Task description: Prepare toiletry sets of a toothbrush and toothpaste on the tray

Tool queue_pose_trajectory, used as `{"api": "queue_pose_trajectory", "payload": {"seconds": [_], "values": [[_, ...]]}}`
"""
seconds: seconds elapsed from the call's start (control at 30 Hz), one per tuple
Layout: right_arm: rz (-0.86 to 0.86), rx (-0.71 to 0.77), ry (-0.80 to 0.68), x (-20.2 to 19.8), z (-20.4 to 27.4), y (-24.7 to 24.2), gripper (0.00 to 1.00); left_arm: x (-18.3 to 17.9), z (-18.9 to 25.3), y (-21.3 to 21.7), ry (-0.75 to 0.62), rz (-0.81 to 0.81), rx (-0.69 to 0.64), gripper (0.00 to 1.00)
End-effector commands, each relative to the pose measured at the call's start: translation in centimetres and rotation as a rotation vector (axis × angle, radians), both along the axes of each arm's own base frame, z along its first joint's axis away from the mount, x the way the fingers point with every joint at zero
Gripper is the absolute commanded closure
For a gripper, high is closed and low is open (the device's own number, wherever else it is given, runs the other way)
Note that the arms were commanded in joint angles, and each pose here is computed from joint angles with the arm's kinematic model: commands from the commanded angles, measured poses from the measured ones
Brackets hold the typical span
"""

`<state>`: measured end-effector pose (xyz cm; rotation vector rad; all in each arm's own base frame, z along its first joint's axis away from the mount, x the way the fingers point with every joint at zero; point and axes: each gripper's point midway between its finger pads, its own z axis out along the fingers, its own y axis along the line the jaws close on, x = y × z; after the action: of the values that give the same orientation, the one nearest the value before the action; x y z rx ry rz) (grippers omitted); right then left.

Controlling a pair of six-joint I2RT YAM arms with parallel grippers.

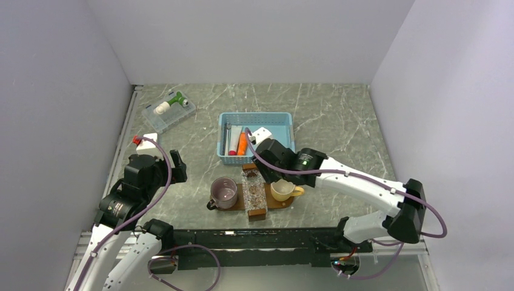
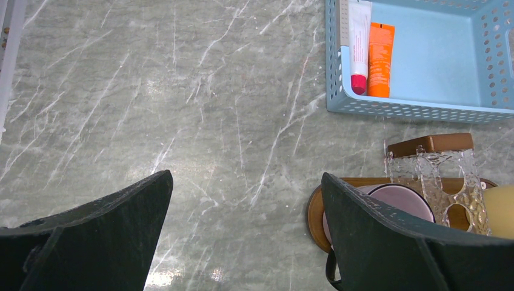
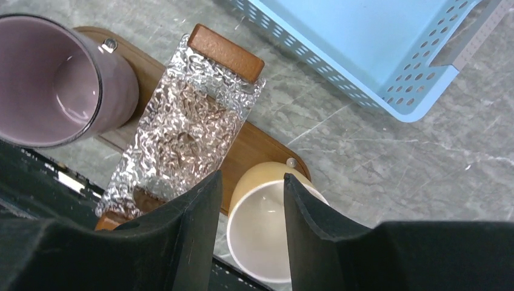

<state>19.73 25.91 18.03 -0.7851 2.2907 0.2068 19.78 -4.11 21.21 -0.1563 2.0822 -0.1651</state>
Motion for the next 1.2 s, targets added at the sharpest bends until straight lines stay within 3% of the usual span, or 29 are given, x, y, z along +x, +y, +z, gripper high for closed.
{"api": "queue_pose_trajectory", "payload": {"seconds": [0.0, 0.4, 0.73, 1.03, 1.17], "values": [[-0.103, 0.109, -0.052, 2.0, 1.6, 2.3, 0.56, 0.5, 0.7, -0.2, -0.031, -0.003, -0.013, 0.01], [-0.151, 0.202, -0.018, 4.6, 0.1, 8.4, 0.59, 0.4, 0.8, -0.2, -0.035, -0.002, -0.013, 0.01], [-0.146, 0.222, 0.023, 5.7, -1.3, 11.9, 0.83, 0.5, 0.7, -0.3, -0.033, -0.009, -0.013, 0.01], [-0.15, 0.186, 0.052, 6.3, -3.6, 13.3, 0.97, 0.5, 0.7, -0.4, -0.032, -0.014, -0.014, 0.0], [-0.173, 0.163, 0.044, 6.8, -4.3, 13.1, 0.98, 0.5, 0.7, -0.4, -0.033, -0.018, -0.015, 0.01]]}}
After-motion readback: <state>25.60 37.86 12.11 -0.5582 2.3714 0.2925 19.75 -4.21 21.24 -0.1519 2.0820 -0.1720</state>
